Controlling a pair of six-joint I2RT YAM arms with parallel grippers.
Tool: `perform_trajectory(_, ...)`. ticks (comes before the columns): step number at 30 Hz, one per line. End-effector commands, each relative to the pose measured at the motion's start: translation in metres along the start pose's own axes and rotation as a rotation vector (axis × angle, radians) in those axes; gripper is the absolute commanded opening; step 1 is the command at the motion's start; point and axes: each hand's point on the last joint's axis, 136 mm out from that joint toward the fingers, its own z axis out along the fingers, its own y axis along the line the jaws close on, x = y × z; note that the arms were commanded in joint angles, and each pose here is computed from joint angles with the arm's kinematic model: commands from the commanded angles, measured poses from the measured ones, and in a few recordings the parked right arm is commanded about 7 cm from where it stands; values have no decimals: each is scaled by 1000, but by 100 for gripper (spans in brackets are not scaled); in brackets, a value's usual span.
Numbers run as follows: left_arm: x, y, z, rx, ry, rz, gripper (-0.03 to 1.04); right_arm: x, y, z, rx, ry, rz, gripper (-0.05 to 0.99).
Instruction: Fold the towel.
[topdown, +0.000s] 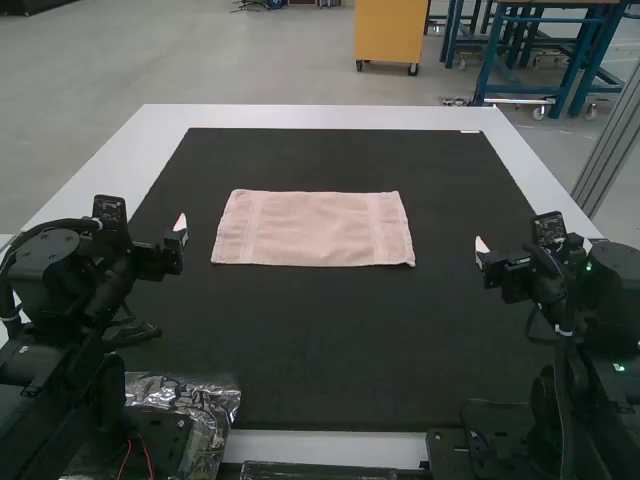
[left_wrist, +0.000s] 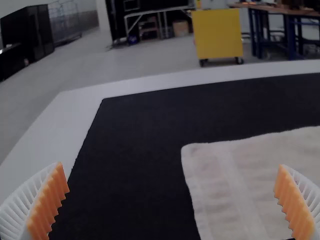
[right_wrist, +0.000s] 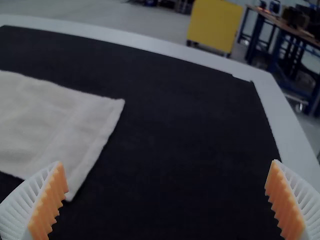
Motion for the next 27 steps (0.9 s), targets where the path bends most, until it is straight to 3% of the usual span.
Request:
perform_trajectory(1, 2, 3, 0, -14, 2, -11, 97, 17, 13, 0, -61, 48, 7, 91)
perform_trajectory(8, 2, 3, 0, -14, 2, -11, 97, 17, 13, 0, -61, 48, 7, 91)
perform_trajectory(11, 2, 3, 0, -14, 3, -9, 97, 16, 19, 0, -96, 41, -10, 91)
perform_trajectory(17, 0, 3, 0, -12, -6, -2, 97, 24, 25, -1, -134, 59, -139, 91)
perform_trajectory(19, -6, 3, 0, -14, -27, 0, 97, 10, 16, 0, -83, 8, -156, 91)
perform_trajectory(20, -8, 4, 0, -17, -41, 7, 97, 2, 1, 1, -3, -11, -168, 91)
perform_trajectory(23, -26, 6, -1, -31, -111, 117, 92, -21, -29, -2, 170, -72, -252, 91)
perform_trajectory(26, -40, 17, -4, -101, -158, 174, 92, -40, -37, -7, 222, -144, -271, 91)
perform_trajectory(27, -44, 22, -5, -138, -166, 260, 92, -49, -38, -8, 233, -178, -271, 91)
